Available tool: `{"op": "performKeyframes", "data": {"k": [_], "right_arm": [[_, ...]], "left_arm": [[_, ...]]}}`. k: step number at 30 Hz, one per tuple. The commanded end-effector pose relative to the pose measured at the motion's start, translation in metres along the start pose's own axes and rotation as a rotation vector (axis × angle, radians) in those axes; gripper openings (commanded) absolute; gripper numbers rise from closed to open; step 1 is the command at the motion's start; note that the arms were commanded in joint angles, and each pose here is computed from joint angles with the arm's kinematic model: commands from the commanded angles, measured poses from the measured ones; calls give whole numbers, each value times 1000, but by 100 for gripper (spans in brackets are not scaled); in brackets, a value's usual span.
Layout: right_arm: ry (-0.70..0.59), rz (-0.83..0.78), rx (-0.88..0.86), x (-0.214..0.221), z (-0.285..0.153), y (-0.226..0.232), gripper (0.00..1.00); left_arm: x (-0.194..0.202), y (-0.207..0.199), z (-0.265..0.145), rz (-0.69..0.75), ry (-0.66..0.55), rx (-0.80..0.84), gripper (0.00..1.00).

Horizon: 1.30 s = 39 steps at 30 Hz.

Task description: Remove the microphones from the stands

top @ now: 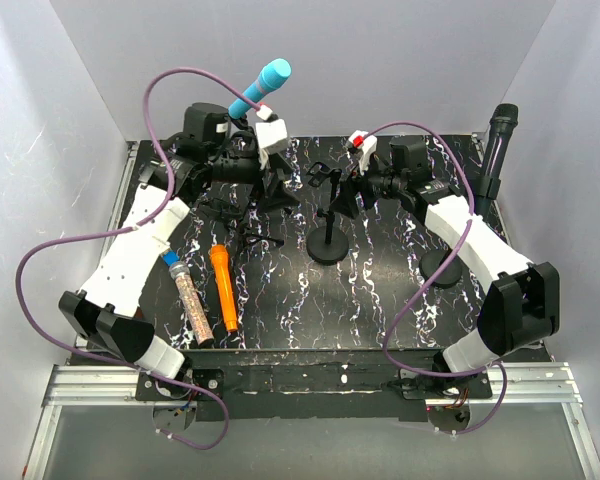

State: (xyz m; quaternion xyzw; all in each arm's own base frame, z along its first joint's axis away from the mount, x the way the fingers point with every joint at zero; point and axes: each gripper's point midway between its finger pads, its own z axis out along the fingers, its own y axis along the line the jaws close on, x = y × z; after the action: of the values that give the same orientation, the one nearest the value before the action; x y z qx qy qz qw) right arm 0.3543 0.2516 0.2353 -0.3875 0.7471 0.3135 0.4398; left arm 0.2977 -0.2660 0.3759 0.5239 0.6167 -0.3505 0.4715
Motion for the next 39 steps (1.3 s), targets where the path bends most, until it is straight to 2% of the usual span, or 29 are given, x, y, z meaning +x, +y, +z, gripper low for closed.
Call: {"op": "performKeyframes", "data": {"k": [1, 7, 13, 15, 17, 19, 21, 24, 28, 32, 36, 39], "right_arm": [[-102, -73, -7, -38, 6, -8, 79], [-109, -68, -115, -34, 15, 5, 58], [-80, -84, -188, -18, 21, 9, 25], [-86, -88, -216, -11, 13, 12, 17], [-106, -80, -243, -9, -1, 14, 3], [-134, -74, -277, -5, -17, 20, 1], [-156, -148, -318, 5, -26, 31, 1], [-153, -194, -338, 19, -35, 44, 1], [-160, -283, -346, 29, -45, 55, 1], [-130, -366, -324, 50, -46, 54, 1], [-116, -363, -322, 59, -50, 56, 1], [-120, -358, -329, 64, -48, 57, 1]], "left_arm": [[20, -1, 3, 109, 89, -19, 71], [28, 0, 2, 123, 101, -51, 70], [57, -15, 10, 132, 114, 8, 69], [70, -19, 20, 154, 135, 35, 67], [88, -22, 33, 173, 165, 62, 64], [101, -23, 44, 183, 173, 74, 61], [108, -20, 53, 173, 161, 68, 60], [107, -7, 72, 111, 112, 28, 58], [122, 2, 99, 30, 133, 71, 51], [134, 1, 118, -78, 116, 118, 51], [143, -2, 131, -182, 110, 148, 52], [145, -7, 140, -220, 56, 181, 52]]}}
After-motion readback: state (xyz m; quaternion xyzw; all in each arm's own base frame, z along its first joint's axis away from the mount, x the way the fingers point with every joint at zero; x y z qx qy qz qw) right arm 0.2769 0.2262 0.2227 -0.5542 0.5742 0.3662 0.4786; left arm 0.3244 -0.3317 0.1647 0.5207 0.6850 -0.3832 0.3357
